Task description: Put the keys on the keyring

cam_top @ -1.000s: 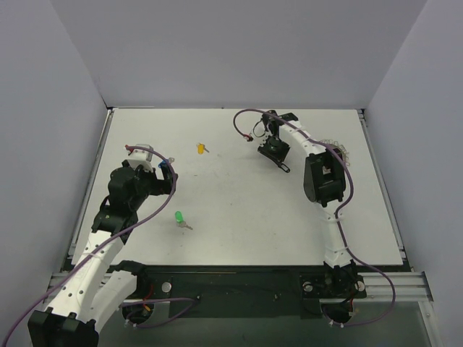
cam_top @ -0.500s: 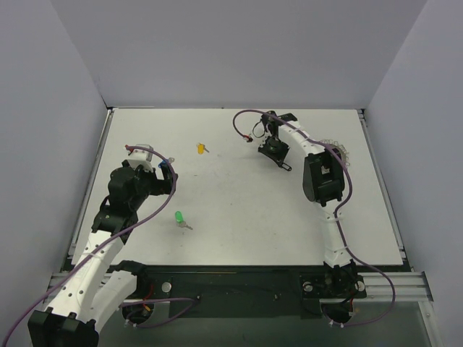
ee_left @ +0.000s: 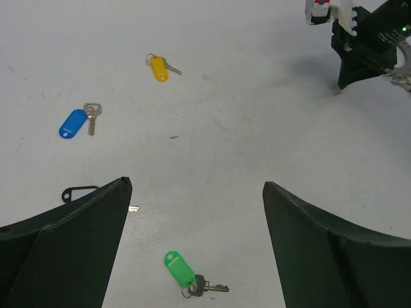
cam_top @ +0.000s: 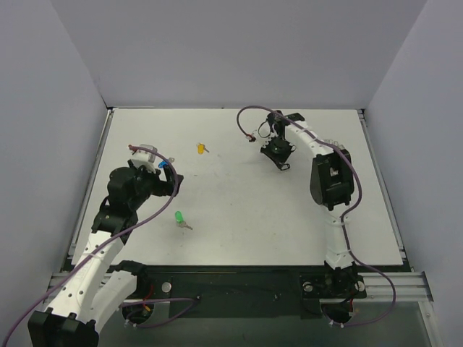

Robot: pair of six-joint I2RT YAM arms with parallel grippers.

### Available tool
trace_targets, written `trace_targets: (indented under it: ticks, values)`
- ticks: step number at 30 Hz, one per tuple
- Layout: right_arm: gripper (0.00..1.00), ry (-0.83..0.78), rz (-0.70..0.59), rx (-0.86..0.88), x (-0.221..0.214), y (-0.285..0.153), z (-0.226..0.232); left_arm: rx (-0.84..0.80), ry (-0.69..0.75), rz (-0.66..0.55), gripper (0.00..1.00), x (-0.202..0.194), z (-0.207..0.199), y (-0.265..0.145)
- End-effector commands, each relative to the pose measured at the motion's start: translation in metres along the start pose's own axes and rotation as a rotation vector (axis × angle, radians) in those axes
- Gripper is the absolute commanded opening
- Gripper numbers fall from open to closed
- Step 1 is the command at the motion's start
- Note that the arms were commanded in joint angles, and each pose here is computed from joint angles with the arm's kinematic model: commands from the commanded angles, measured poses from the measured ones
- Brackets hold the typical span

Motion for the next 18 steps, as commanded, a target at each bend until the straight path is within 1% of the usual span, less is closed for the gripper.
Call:
trace_targets:
  ticks: [1, 2, 3, 4, 5, 6, 7, 8, 9, 10, 11, 12, 13, 14, 15, 16, 17, 18]
  values:
    - [0.00, 0.017, -0.157, 0.127, -0.008, -0.080, 0.033, -0.267, 0.038, -0.146, 0.91, 0.029, -0.046, -0.009]
    - [0.00, 0.012, -0.189, 0.178, -0.010, -0.088, 0.045, -0.311, 0.059, -0.214, 0.89, 0.043, -0.054, -0.012]
    - [0.00, 0.004, -0.220, 0.204, -0.016, -0.102, 0.055, -0.390, 0.067, -0.217, 0.85, 0.037, -0.068, -0.015]
    - [0.00, -0.003, -0.243, 0.259, -0.019, -0.107, 0.067, -0.422, 0.071, -0.256, 0.80, 0.043, -0.075, -0.018]
    - [0.00, -0.011, -0.262, 0.294, -0.029, -0.117, 0.081, -0.494, 0.075, -0.256, 0.77, 0.038, -0.089, -0.022]
    - [0.00, -0.027, -0.294, 0.350, -0.030, -0.124, 0.094, -0.526, 0.072, -0.300, 0.75, 0.046, -0.097, -0.026]
    - [0.00, -0.039, -0.310, 0.376, -0.041, -0.134, 0.106, -0.585, 0.069, -0.302, 0.73, 0.041, -0.111, -0.030]
    - [0.00, -0.060, -0.341, 0.435, -0.043, -0.140, 0.120, -0.611, 0.061, -0.344, 0.70, 0.049, -0.118, -0.034]
    - [0.00, -0.070, -0.353, 0.461, -0.055, -0.147, 0.131, -0.659, 0.055, -0.342, 0.69, 0.043, -0.134, -0.039]
    - [0.00, -0.095, -0.391, 0.507, -0.056, -0.155, 0.143, -0.687, 0.051, -0.378, 0.64, 0.048, -0.144, -0.043]
    - [0.00, -0.109, -0.409, 0.555, -0.064, -0.161, 0.158, -0.722, 0.049, -0.389, 0.63, 0.044, -0.159, -0.047]
    - [0.00, -0.138, -0.426, 0.567, -0.069, -0.164, 0.164, -0.781, 0.056, -0.397, 0.59, 0.038, -0.179, -0.055]
    - [0.00, -0.169, -0.458, 0.600, -0.076, -0.172, 0.176, -0.770, 0.060, -0.420, 0.58, 0.039, -0.186, -0.055]
    - [0.00, -0.204, -0.474, 0.616, -0.080, -0.173, 0.182, -0.811, 0.089, -0.435, 0.56, 0.032, -0.203, -0.060]
    - [0.00, -0.232, -0.508, 0.661, -0.088, -0.179, 0.195, -0.790, 0.096, -0.421, 0.54, 0.024, -0.209, -0.054]
    - [0.00, -0.273, -0.542, 0.673, -0.088, -0.182, 0.199, -0.826, 0.135, -0.450, 0.52, 0.022, -0.224, -0.062]
    - [0.00, -0.292, -0.561, 0.710, -0.096, -0.184, 0.210, -0.801, 0.153, -0.424, 0.49, 0.012, -0.228, -0.052]
    - [0.00, -0.328, -0.584, 0.715, -0.098, -0.186, 0.213, -0.820, 0.183, -0.448, 0.45, 0.012, -0.238, -0.055]
Point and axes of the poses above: each gripper's point midway between its finger pads, its own y axis out along the fingers, its own z axis along the line the jaws close on, x = y × z, the point moved 1 cm from there along -y, back along the fingers, and after that the axes turned 13 degrees about y, right-handed, at the moved point
